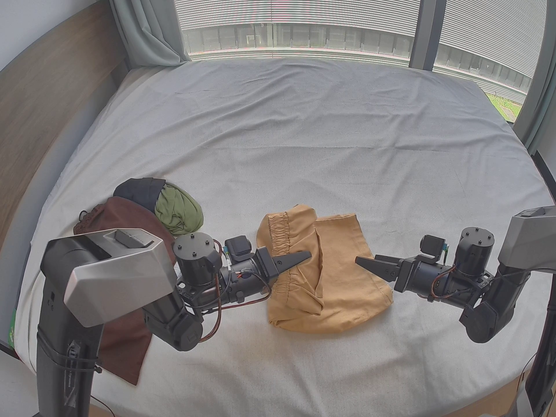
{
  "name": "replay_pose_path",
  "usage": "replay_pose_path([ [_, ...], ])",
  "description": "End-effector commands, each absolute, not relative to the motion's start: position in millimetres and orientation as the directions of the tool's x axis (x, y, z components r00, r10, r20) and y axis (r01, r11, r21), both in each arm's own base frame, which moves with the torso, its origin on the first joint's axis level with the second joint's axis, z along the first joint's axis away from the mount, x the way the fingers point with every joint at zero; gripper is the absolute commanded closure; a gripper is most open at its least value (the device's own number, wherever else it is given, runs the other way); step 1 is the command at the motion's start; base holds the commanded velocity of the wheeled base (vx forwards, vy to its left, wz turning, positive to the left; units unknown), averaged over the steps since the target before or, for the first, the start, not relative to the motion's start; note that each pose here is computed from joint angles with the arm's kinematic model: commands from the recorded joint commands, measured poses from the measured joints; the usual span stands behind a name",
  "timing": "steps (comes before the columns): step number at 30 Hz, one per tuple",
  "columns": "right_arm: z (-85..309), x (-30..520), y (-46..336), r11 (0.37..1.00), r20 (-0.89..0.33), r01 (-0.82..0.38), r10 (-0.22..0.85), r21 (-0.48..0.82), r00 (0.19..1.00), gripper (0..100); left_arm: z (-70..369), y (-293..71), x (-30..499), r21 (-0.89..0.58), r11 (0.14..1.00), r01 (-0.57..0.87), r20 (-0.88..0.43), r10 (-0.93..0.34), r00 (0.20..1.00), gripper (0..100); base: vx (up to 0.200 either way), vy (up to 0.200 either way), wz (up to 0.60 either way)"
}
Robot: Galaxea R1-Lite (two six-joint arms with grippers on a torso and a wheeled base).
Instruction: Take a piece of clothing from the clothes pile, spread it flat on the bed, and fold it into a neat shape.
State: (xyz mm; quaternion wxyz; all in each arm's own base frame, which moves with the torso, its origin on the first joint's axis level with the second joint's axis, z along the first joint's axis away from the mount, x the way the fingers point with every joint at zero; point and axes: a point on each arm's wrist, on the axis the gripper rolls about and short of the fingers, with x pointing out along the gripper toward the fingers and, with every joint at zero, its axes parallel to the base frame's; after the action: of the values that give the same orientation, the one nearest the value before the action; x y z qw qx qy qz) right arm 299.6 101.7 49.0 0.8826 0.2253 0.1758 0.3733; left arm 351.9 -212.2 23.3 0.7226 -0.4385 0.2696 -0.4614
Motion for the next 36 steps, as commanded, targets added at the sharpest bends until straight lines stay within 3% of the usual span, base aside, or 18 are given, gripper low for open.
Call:
replay_pose_path([
  [1, 49.2, 300.8, 100.9, 0.622, -0.14, -0.579, 0.736, 0.527, 0.663, 0, 8.5, -221.4, 354.6, -0.887, 0.196, 0.419, 0.003, -0.904, 0.428, 100, 0.0, 0.0, 0.0],
  [22, 50.8, 303.9, 98.2, 0.626, -0.131, -0.577, 0.729, 0.524, 0.672, 0, 4.3, -231.0, 364.4, -0.884, 0.186, 0.429, 0.028, -0.894, 0.446, 100, 0.0, 0.0, 0.0],
  [23, 50.8, 303.9, 98.2, 0.626, -0.131, -0.577, 0.729, 0.524, 0.672, 0, 4.3, -231.0, 364.4, -0.884, 0.186, 0.429, 0.028, -0.894, 0.446, 0, 0.0, 0.0, 0.0],
  [36, 50.3, 304.8, 95.5, 0.631, -0.132, -0.572, 0.724, 0.525, 0.677, 0, 11.6, -225.6, 368.4, -0.874, 0.205, 0.441, 0.046, -0.868, 0.494, 0, 0.0, 0.0, 0.0],
])
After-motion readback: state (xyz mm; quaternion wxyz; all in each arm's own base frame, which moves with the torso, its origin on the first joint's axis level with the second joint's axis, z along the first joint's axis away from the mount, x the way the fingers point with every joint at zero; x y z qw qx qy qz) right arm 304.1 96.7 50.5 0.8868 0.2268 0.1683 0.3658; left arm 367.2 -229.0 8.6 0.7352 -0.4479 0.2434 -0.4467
